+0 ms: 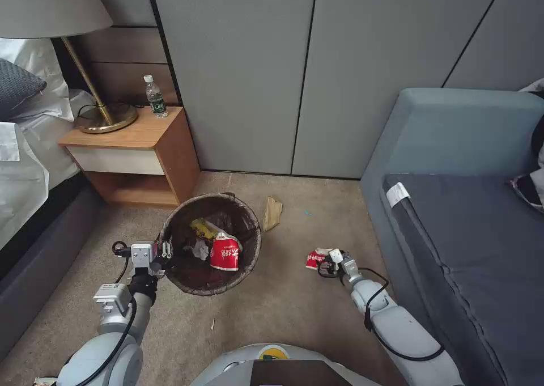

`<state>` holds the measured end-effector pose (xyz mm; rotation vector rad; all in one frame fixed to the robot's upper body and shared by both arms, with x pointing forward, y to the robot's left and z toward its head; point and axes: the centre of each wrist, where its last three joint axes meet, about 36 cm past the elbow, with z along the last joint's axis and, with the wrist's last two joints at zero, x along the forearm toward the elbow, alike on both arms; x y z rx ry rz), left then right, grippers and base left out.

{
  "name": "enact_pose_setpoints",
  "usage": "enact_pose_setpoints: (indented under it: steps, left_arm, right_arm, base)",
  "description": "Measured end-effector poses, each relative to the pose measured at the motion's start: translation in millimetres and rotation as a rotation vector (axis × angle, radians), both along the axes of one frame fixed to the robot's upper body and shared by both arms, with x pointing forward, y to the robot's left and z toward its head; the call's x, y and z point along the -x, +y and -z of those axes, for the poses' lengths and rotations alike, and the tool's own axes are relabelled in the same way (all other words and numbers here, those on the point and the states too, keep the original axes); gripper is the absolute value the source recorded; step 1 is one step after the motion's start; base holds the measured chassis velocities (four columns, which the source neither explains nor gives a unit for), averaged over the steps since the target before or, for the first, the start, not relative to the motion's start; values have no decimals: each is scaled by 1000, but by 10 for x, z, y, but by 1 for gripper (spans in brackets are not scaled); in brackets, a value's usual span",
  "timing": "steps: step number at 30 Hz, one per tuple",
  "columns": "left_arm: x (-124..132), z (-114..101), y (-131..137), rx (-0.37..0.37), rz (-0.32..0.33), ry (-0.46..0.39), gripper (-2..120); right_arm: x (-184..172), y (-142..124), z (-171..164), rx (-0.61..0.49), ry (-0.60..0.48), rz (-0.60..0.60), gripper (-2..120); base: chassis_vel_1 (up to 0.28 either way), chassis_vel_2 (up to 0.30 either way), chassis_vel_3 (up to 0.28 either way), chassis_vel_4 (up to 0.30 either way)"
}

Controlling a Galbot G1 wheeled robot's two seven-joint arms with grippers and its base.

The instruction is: Pick up the trash bin, then pick up the garbage from the floor and place it into the trash bin.

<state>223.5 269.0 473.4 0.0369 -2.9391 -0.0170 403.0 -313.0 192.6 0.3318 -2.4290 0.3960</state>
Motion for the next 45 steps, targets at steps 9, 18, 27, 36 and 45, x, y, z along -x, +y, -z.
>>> enact_pose_setpoints:
  steps: [9,18,27,36,45]
  left_arm:
    - [-3,-1,3,-2,3,0,0]
    - [-10,8,11,-3,5,1,0]
    - [-13,5,17,-5,5,1,0]
    - [-13,-4,15,-4,4,-2,0]
    - [-8,-31,9,-5,5,-8,0]
  right_arm:
    - [-43,-28,51,4,14,-5,100]
    - [-48,-30,91,5,15,-5,78]
    - [-52,-31,101,-6,12,6,45]
    - [-37,-58,111,-8,5,19,14]
    - [-18,-83,117,-11,-2,31,0]
  base:
    - [0,0,0,0]
    - [0,0,0,0]
    - [0,0,0,0]
    - [0,0,0,0]
    - [0,0,0,0]
